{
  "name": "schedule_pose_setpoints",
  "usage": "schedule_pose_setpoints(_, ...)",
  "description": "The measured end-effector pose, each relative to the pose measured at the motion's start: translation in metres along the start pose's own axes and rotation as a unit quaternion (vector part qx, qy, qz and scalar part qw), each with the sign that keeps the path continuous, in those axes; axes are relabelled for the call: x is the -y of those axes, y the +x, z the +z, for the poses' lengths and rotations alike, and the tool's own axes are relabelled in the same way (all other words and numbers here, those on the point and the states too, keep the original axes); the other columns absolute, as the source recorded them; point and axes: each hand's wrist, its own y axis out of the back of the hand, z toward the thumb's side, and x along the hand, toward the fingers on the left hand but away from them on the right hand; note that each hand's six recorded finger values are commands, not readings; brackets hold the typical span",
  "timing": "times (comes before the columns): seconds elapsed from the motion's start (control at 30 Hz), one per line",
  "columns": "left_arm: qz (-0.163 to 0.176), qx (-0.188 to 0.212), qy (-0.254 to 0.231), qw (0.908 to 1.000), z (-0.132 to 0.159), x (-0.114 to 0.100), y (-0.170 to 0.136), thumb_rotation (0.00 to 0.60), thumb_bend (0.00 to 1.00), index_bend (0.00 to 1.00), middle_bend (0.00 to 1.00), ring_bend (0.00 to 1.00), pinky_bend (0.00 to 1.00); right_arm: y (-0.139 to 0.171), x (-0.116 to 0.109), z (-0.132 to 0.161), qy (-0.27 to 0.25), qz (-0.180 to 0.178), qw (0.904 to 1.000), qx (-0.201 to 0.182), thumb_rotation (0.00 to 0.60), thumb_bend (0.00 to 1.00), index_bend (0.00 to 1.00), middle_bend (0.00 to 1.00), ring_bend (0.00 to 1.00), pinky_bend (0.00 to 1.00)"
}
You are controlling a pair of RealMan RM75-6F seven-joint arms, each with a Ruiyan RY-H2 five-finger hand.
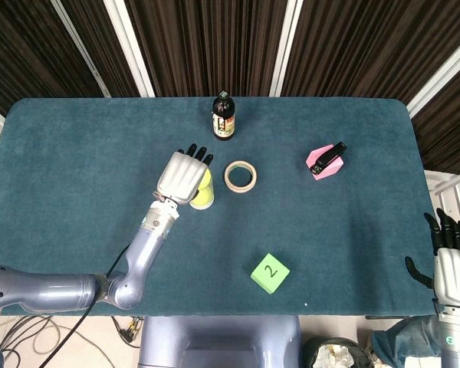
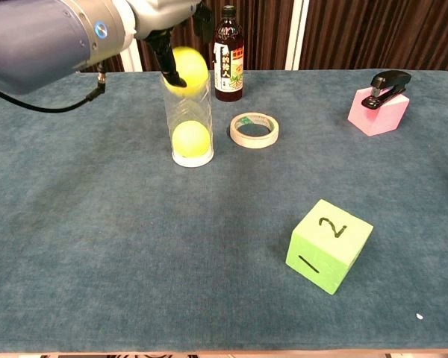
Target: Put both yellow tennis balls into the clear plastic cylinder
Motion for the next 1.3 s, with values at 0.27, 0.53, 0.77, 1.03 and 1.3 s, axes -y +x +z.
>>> schedule_pose_setpoints(0.27, 0.018, 0.001, -0.008, 0.9998, -0.005, -0.014, -0.003, 0.600, 0.13, 0.29, 0.22, 0.19, 0.47, 0.000, 0.001, 0.000, 0.001, 0.000, 1.0000, 0.001, 0.600, 0.35, 0.11, 0.03, 0.06, 0.01)
schedule_pose_setpoints(0.53, 0.052, 0.000, -0.008, 0.9986, -0.013, -0.040, -0.018, 0.600, 0.13, 0.24, 0.18, 0.16, 0.45, 0.000, -0.001, -0.001, -0.002, -0.003, 1.0000, 0.005, 0.600, 0.35, 0.11, 0.03, 0.06, 0.01)
schedule_pose_setpoints(0.77, 0.075, -0.063, 0.022, 0.9949, -0.052, -0.059, -0.068, 0.600, 0.13, 0.24, 0.13, 0.13, 0.40, 0.000, -0.002, 0.000, -0.002, -0.003, 1.0000, 0.002, 0.600, 0.35, 0.11, 0.03, 0.06, 0.01)
schedule_pose_setpoints(1.03, 0.036, -0.123, -0.011, 0.9917, -0.111, -0.026, -0.147, 0.600, 0.10, 0.17, 0.06, 0.03, 0.25, 0.002, -0.003, 0.002, 0.001, -0.005, 1.0000, 0.000, 0.600, 0.35, 0.11, 0.03, 0.06, 0.01)
schedule_pose_setpoints(1.3, 0.021, -0.127, -0.056, 0.9900, -0.156, 0.028, -0.216, 0.600, 0.04, 0.13, 0.00, 0.00, 0.13, 0.002, 0.000, 0.004, 0.002, 0.000, 1.0000, -0.006, 0.600, 0.35, 0.11, 0.03, 0.06, 0.01)
